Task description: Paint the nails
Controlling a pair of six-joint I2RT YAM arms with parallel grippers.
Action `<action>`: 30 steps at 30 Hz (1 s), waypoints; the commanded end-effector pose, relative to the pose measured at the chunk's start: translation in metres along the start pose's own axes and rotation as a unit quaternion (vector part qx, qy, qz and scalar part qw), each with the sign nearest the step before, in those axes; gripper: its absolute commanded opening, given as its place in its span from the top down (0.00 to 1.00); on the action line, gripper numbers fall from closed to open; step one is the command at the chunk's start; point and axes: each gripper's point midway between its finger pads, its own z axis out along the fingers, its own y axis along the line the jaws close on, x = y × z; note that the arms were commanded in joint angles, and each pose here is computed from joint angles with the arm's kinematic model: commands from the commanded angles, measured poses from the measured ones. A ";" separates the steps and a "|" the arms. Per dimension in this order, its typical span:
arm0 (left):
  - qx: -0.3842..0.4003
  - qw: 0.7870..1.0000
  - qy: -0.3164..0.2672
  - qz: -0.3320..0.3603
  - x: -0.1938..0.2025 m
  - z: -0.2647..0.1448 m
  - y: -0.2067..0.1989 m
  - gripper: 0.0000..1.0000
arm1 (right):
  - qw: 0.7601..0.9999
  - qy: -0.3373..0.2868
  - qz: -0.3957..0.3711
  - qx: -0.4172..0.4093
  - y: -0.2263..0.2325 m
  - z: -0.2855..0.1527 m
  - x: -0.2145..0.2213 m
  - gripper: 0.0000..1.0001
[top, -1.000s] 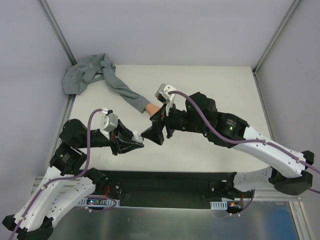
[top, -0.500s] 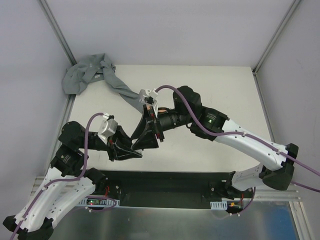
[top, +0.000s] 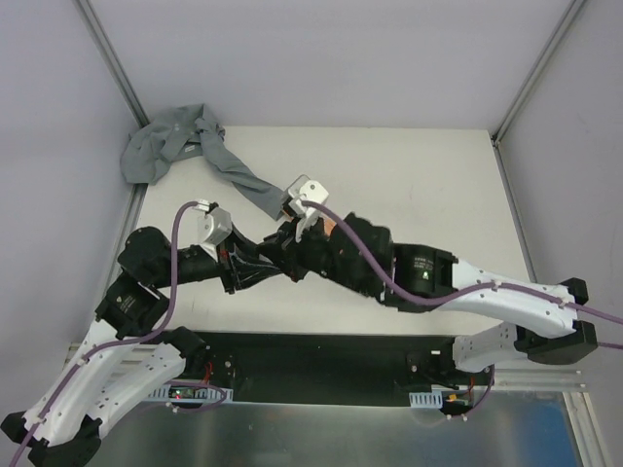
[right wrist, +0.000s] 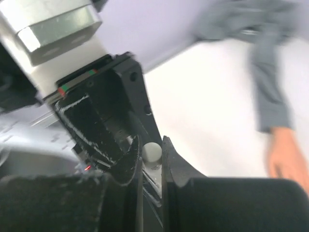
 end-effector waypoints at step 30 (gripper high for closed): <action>0.229 0.973 0.014 0.012 0.005 -0.017 -0.073 1.00 | 0.932 0.038 0.060 -0.356 0.063 -0.031 0.001 0.49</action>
